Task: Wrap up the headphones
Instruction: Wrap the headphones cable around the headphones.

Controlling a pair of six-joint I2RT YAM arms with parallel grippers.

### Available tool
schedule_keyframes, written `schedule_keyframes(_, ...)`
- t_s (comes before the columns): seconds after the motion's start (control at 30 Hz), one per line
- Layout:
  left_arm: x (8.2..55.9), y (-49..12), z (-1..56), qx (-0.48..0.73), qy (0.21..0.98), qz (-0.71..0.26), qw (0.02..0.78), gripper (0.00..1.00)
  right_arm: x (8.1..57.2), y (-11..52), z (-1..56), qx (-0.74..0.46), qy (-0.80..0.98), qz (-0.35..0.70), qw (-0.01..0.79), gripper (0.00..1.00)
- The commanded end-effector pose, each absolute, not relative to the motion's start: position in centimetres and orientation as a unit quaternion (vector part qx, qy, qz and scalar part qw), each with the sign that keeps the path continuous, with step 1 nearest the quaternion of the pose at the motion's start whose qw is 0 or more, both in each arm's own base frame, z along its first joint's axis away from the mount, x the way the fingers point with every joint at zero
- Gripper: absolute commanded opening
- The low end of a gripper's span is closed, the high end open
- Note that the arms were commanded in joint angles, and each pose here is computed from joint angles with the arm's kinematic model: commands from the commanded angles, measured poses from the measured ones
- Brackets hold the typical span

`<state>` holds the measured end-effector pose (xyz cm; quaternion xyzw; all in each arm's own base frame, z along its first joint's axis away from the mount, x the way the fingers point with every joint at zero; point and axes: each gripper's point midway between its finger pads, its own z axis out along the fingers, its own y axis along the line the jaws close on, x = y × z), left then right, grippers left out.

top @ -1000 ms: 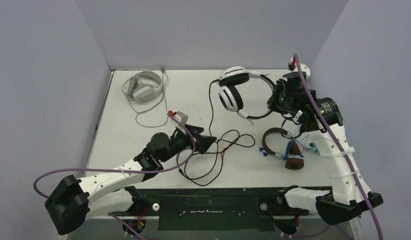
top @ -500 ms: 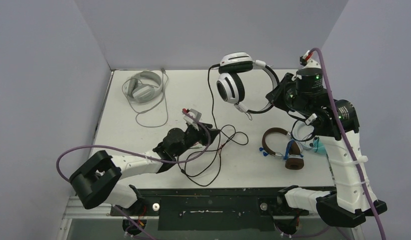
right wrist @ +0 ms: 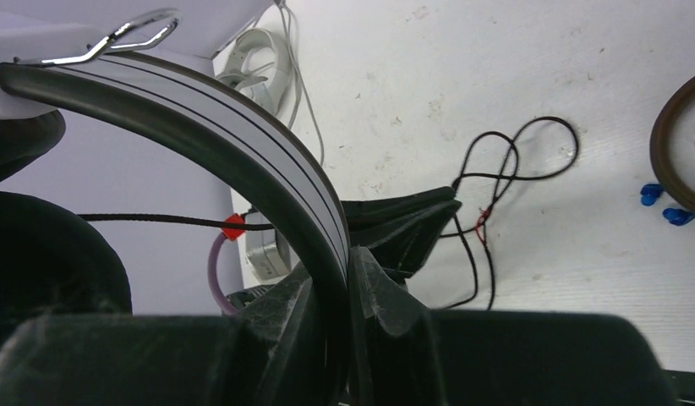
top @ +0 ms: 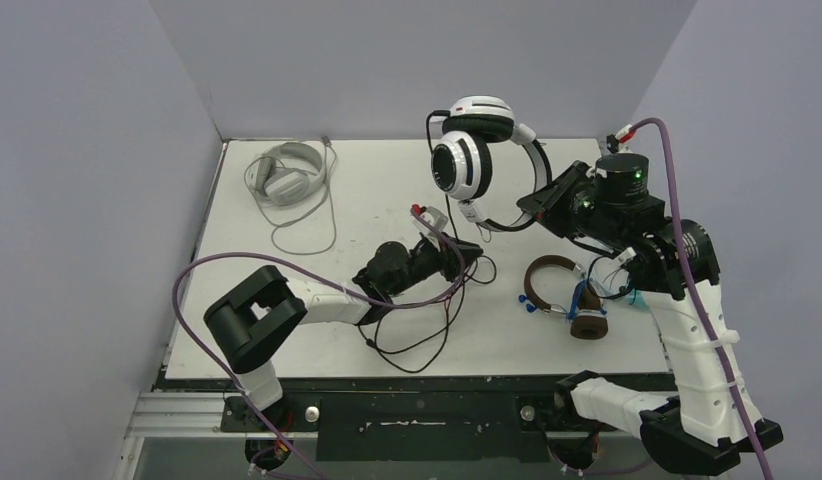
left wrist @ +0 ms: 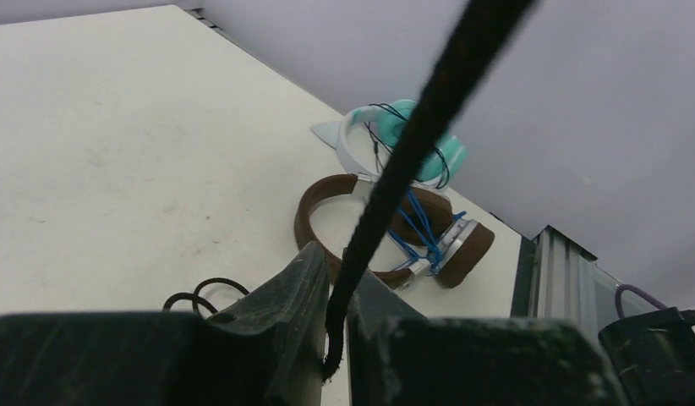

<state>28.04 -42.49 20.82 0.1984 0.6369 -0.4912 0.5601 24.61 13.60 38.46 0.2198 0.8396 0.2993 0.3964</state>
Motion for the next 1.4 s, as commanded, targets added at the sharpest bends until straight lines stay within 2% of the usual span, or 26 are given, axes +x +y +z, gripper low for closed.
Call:
schedule_keyframes(0.0, 26.4, -45.1, 22.9, 0.220, 0.603, -0.531, 0.553, 0.11, 25.4, 14.7, 44.3, 0.257, 0.756, 0.406, 0.444, 0.00)
schedule_keyframes(0.3, 23.6, -48.1, 20.4, 0.266, 0.629, -0.528, 0.504, 0.11, 26.4, 15.0, 43.2, 0.310, 0.731, 0.432, 0.428, 0.00)
schedule_keyframes(0.57, 20.5, -51.6, 19.1, 0.322, 0.634, -0.527, 0.465, 0.11, 27.8, 11.6, 41.9, 0.407, 0.664, 0.415, 0.470, 0.00)
schedule_keyframes(1.1, 11.3, -52.4, 17.0, 0.435, 0.641, -0.478, 0.415, 0.06, 29.7, 1.6, 37.3, 0.514, 0.588, 0.179, 0.599, 0.00)
schedule_keyframes(1.2, 11.0, -51.5, 17.4, 0.445, 0.650, -0.450, 0.421, 0.00, 29.7, 0.3, 36.8, 0.497, 0.601, 0.116, 0.615, 0.00)
schedule_keyframes(1.37, 11.7, -48.5, 17.7, 0.450, 0.668, -0.404, 0.434, 0.00, 29.8, -0.9, 36.1, 0.446, 0.639, 0.022, 0.626, 0.00)
